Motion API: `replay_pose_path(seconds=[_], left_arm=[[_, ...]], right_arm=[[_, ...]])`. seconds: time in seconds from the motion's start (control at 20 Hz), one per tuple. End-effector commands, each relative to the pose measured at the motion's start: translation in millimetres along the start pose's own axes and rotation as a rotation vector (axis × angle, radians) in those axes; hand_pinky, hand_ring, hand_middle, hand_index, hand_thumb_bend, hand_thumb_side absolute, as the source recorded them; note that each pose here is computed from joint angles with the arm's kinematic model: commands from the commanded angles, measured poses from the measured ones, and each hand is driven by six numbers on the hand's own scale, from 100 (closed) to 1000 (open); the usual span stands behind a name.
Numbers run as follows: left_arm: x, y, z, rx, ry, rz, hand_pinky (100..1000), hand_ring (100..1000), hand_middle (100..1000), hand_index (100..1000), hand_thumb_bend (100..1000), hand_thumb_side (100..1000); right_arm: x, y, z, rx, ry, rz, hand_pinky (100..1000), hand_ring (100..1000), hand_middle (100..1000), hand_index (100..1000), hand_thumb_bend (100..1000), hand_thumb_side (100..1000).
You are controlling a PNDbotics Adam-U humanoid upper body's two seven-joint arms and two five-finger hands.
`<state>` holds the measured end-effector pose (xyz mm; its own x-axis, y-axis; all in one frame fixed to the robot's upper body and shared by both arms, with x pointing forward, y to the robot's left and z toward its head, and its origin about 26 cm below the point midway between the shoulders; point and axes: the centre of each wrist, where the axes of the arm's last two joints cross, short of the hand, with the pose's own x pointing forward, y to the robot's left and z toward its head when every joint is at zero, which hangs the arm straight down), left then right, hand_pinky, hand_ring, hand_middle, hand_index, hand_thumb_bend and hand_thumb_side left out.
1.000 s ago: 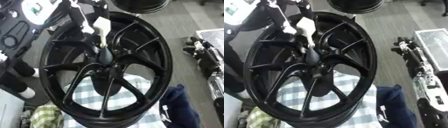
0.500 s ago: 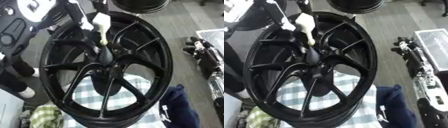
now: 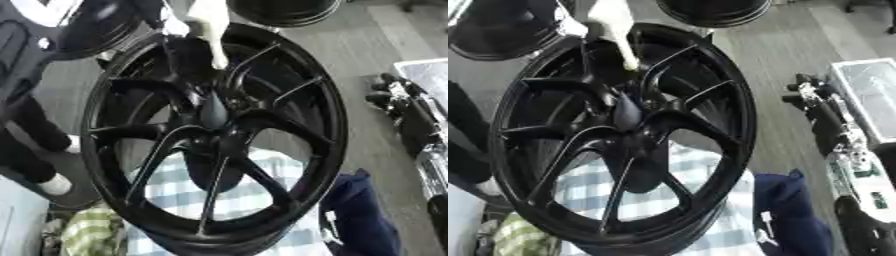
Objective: Pull the pin out of the wheel hub.
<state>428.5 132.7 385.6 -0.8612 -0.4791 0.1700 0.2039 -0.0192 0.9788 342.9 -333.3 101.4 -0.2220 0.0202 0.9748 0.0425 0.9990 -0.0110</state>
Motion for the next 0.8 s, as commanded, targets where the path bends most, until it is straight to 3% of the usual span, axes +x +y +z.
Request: replay_pose_path(seconds=[0.05,0.5,0.8], left_arm=[[2.0,22.2,36.8,0.115,0.025,-0.017,823,660,500,263,100,100],[-21.1,15.0,142.8,0.303,0.206,-0.003,822,651,491,260,100,100],[-41.2,-22.6,222.2,0.400,0.408,0.060,821,645,487,258,100,100]], right_arm=[[10.4,-7.6,-2.7,-0.008,-0.029,0.022,920,683,678,807,100,492],[12.3,-17.1,-0.6,-0.045,-0.035,0.037,921,683,678,807,100,487],[15.8,-21.0,-1.1,-0.067,-0.049,0.041,921,683,678,807,100,485]])
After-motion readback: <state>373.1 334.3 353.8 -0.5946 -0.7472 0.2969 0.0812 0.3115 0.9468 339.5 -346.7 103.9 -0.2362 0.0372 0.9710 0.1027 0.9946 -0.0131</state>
